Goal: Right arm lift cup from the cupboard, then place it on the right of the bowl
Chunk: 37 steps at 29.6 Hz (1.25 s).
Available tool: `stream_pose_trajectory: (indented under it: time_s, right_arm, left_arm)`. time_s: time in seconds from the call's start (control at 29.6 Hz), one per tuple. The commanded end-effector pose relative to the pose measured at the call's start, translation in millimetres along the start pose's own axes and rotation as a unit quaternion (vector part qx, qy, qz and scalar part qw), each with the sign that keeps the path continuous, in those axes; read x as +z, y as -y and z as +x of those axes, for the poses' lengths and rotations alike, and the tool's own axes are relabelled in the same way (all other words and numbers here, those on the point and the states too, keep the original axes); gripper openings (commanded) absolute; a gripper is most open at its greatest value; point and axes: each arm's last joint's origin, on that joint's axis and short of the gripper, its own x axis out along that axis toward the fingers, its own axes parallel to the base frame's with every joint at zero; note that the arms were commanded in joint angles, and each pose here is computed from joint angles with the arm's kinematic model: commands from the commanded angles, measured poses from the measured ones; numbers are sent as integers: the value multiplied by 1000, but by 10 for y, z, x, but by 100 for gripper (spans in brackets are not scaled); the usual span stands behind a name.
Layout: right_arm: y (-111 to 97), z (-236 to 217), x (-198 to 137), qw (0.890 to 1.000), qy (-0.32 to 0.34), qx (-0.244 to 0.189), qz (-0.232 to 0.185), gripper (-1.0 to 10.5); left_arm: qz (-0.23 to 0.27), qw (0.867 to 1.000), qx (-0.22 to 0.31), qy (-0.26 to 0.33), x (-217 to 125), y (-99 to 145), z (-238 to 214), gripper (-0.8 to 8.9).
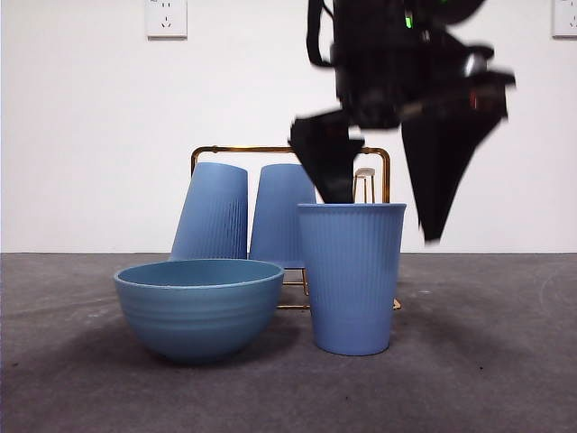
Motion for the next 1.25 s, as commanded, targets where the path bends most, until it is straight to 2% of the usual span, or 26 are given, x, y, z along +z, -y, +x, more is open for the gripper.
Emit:
stream_pose_trajectory:
  time_s: [0.03, 0.24, 0.37, 0.51, 0.61, 0.71, 0.81, 0.88, 0.98, 1.08, 1.11, 1.15, 1.18, 1.22, 1.25]
  right_arm:
    - [-9, -24, 28, 1000, 7, -5, 3, 587]
    - [-9, -24, 28, 1000, 7, -5, 3, 587]
    - [-12, -23, 27, 1000, 6, 1, -3, 587]
    - [-33, -23, 23, 999, -1, 37, -27, 587]
    - [-34, -24, 23, 998, 0, 38, -40, 587]
    - [-35, -24, 23, 998, 0, 40, -43, 587]
    - [-40, -24, 22, 997, -1, 50, -53, 587]
    - [-47, -25, 21, 996, -2, 62, -60, 587]
    - [-59, -26, 19, 994, -4, 82, -73, 587]
    - [-62, -26, 18, 993, -4, 87, -76, 587]
    - [-62, -26, 18, 993, -4, 87, -76, 570]
    - [-62, -26, 18, 993, -4, 87, -76, 453]
    - [-62, -26, 18, 993, -4, 87, -76, 272]
    - [-62, -26, 18, 993, -4, 87, -76, 64]
    - [-62, -26, 18, 993, -4, 87, -76, 9]
  left_arm:
    - [4, 998, 2, 61, -66, 19, -466, 471]
    - [-7, 985, 4, 170, -503, -79, -1418, 469]
    - [-37, 977, 9, 209, -886, -221, -1830, 464]
    - [-67, 970, 16, 235, -1407, -311, -1892, 464]
    - [-105, 963, 23, 249, -1896, -371, -1731, 464]
    - [-147, 947, 34, 285, -2423, -381, -1535, 464]
    - [-203, 920, 72, 329, -2903, -377, -1337, 464]
    - [-223, 903, 76, 360, -3159, -342, -1236, 465]
    - [-242, 882, 75, 396, -3427, -283, -1179, 465]
    - [-240, 871, 75, 422, -3540, -253, -1224, 464]
    - [-241, 870, 75, 424, -3553, -249, -1227, 435]
    - [-241, 870, 75, 423, -3555, -249, -1225, 294]
    - [-240, 871, 75, 421, -3557, -248, -1222, 68]
    - [-240, 871, 75, 421, -3555, -249, -1222, 22]
    - [-240, 870, 75, 424, -3551, -250, -1226, 14]
